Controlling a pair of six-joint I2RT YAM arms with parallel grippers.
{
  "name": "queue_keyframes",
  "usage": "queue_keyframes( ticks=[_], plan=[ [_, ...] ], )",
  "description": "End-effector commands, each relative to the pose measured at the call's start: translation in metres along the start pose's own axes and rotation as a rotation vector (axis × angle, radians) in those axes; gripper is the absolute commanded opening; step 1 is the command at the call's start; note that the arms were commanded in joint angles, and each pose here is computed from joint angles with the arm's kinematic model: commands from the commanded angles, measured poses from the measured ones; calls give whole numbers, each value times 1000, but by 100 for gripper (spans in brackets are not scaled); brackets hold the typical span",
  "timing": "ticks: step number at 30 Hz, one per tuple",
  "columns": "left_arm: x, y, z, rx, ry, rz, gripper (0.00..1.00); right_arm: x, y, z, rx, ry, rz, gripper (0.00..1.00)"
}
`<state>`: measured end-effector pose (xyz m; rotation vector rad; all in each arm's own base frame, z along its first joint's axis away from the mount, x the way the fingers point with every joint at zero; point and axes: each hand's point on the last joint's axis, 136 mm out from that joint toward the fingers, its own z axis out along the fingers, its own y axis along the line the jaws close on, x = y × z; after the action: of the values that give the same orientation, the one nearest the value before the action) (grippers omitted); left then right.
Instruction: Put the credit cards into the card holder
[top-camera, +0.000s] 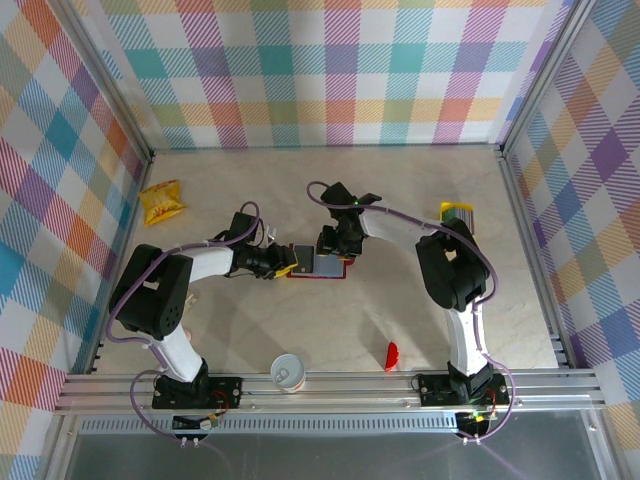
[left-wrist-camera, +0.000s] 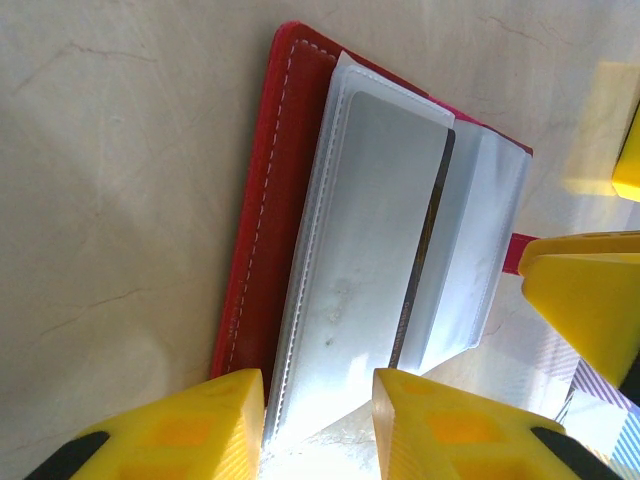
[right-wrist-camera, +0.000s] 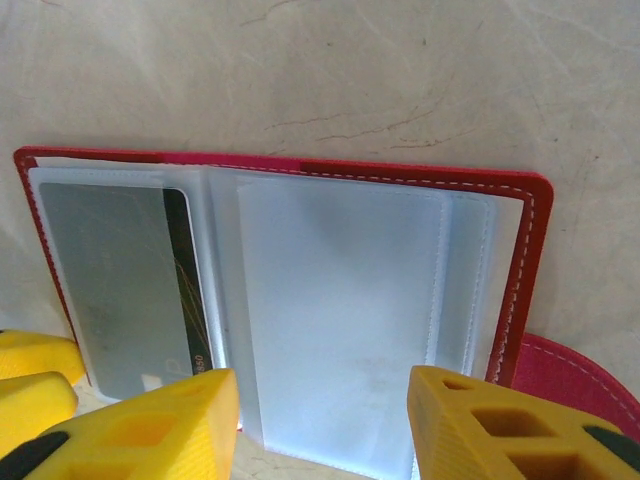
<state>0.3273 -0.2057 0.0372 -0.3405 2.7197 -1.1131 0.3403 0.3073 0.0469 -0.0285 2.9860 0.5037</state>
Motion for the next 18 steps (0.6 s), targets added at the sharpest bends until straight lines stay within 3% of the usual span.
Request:
queue_keyframes(
  ticks=[1, 18],
  plan=[
    [1, 1, -1, -3, -2, 17, 34, 11, -7, 10, 35, 46, 12, 48],
    [1, 2, 0, -2, 0, 16, 34, 17, 1, 31, -19, 101, 30, 49]
  ],
)
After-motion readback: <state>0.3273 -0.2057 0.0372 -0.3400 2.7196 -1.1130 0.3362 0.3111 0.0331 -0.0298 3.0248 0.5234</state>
